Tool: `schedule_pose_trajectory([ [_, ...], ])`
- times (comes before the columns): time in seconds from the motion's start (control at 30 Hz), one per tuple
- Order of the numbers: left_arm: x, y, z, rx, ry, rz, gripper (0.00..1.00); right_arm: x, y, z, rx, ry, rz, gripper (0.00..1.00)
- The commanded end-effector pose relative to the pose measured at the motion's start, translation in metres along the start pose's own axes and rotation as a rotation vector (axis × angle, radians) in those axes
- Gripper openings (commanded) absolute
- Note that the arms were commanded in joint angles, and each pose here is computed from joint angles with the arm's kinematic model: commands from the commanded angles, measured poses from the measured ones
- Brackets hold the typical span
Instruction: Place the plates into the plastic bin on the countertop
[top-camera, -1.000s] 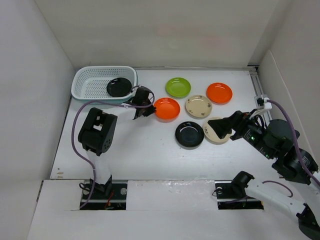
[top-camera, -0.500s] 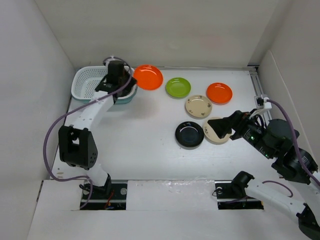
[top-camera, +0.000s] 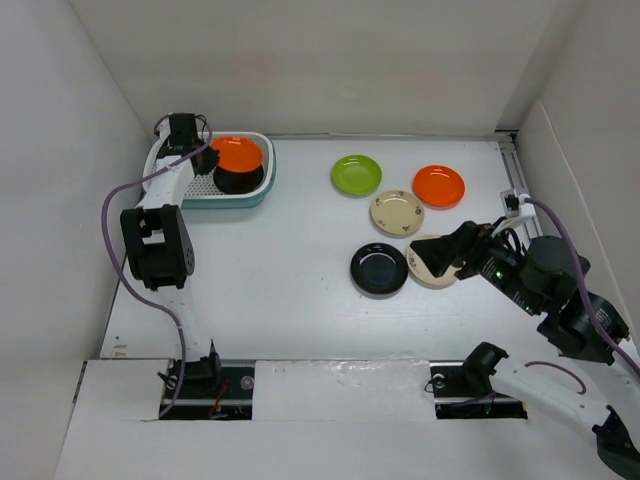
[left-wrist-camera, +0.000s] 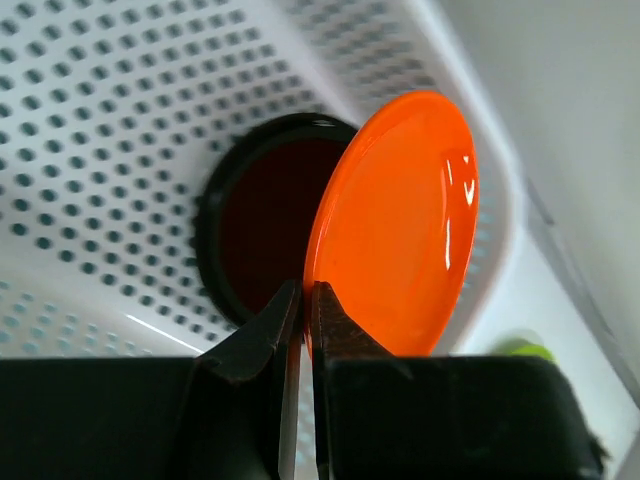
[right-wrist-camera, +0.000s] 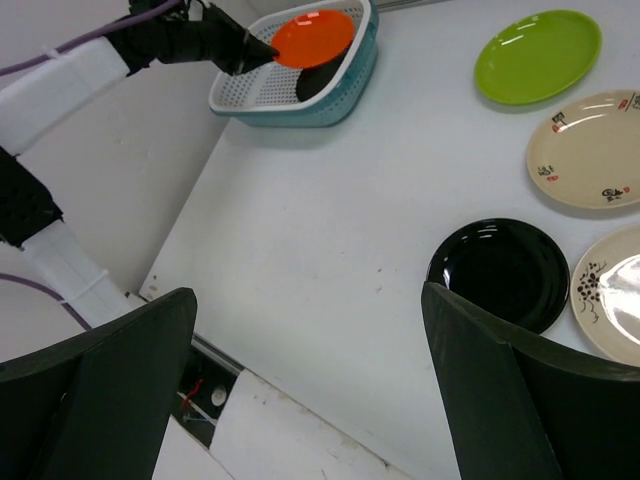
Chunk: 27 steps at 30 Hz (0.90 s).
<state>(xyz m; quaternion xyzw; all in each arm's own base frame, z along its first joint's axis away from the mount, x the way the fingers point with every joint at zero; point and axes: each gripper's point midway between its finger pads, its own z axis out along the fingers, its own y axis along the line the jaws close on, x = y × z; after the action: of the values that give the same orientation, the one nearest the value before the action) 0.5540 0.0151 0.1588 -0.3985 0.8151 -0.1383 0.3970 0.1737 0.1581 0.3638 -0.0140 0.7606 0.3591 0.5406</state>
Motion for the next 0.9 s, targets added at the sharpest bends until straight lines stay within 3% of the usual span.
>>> schedule_pose_trajectory([
  [0.0, -0.020, -0.005, -0.008, 0.022, -0.011, -0.004, 0.00, -0.011, 0.004, -0.002, -0.022, -0.051, -0.009, 1.00],
  [0.33, 0.004, 0.023, 0.020, -0.042, 0.034, 0.016, 0.00, -0.011, 0.004, -0.002, -0.023, -0.050, -0.009, 1.00],
  [0.37, 0.007, 0.024, 0.024, -0.037, 0.042, 0.015, 0.04, -0.011, 0.004, -0.002, -0.023, -0.050, -0.009, 1.00],
  [0.4, 0.007, 0.019, 0.024, -0.019, 0.045, 0.006, 0.19, -0.011, 0.004, -0.002, -0.023, -0.050, -0.009, 1.00],
  [0.5, 0.010, 0.022, 0.025, -0.026, 0.052, -0.003, 0.37, -0.011, 0.004, -0.002, -0.023, -0.050, -0.009, 1.00],
  [0.53, 0.008, 0.022, 0.021, -0.033, 0.046, -0.003, 0.50, -0.011, 0.004, -0.002, -0.023, -0.050, -0.009, 1.00],
  [0.63, -0.005, 0.013, 0.004, -0.016, 0.013, -0.003, 0.65, -0.012, 0.005, -0.004, -0.023, -0.050, -0.009, 1.00],
  [0.67, -0.009, 0.008, -0.003, -0.003, 0.000, -0.004, 0.75, -0.012, 0.005, -0.004, -0.023, -0.050, -0.009, 1.00],
  [0.73, -0.029, -0.008, -0.029, 0.016, -0.071, 0.010, 0.81, -0.012, 0.005, -0.004, -0.023, -0.050, -0.009, 1.00],
  [0.8, -0.041, -0.023, -0.054, 0.049, -0.123, 0.054, 1.00, -0.012, 0.005, -0.004, -0.023, -0.050, -0.009, 1.00],
  [0.87, -0.045, -0.039, -0.073, 0.087, -0.134, 0.081, 1.00, -0.011, 0.006, -0.004, -0.031, -0.045, -0.009, 1.00],
])
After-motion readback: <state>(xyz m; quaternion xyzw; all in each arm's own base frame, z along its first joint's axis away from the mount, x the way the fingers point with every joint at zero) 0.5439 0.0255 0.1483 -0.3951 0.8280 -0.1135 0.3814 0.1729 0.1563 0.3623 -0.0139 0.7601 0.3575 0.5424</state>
